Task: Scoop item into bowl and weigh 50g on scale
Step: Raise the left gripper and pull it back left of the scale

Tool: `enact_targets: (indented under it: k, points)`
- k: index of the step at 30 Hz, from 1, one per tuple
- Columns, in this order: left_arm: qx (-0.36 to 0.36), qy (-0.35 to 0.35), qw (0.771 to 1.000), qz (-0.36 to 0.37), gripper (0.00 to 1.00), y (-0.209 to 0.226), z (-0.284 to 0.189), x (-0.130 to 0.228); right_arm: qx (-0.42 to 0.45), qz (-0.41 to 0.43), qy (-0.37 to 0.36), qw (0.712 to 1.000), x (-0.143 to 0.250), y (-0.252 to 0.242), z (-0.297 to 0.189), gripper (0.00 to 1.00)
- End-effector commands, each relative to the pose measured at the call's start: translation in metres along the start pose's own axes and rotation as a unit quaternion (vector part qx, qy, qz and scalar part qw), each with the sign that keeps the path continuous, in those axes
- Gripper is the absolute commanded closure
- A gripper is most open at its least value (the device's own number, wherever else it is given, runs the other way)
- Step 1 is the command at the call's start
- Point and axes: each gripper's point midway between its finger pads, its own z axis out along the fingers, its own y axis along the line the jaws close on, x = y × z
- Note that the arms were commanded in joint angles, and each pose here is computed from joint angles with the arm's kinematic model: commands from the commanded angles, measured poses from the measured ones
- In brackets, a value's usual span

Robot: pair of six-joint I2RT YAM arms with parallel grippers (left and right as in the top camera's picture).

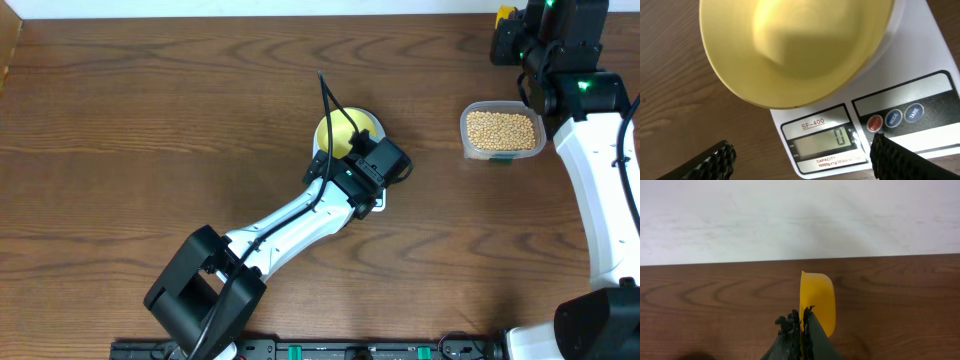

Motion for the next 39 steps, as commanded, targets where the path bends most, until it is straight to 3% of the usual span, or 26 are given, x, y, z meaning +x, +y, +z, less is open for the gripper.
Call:
enact_targets:
  k: [1,6,12,16,23,31,39]
  points:
    - [0.005,0.005,1.0,0.005,0.12,0.001,-0.003,0.004,-0.004,0.007,0.004,1.0,0.002,0.001,0.002,0.99]
    - [0.016,0.027,0.999,0.03,0.12,0.006,-0.018,0.017,-0.004,0.007,0.004,1.0,0.002,0.001,0.002,0.99]
    - [0.117,0.004,0.988,0.104,0.12,-0.011,-0.049,0.014,-0.003,0.007,0.004,1.0,0.002,0.001,0.002,0.99]
    - [0.17,-0.023,0.979,0.107,0.12,-0.007,-0.07,0.007,-0.004,0.007,0.004,1.0,0.002,0.001,0.002,0.99]
    - [0.295,-0.075,0.945,0.119,0.12,0.013,-0.108,0.002,-0.003,0.007,0.004,1.0,0.002,0.001,0.002,0.99]
    - [0.29,-0.108,0.946,0.1,0.12,0.055,-0.115,-0.002,-0.003,0.007,0.004,1.0,0.002,0.001,0.002,0.99]
    - [0.278,-0.107,0.949,0.1,0.12,0.063,-0.11,-0.001,-0.003,0.007,0.004,1.0,0.003,0.0,0.002,0.99]
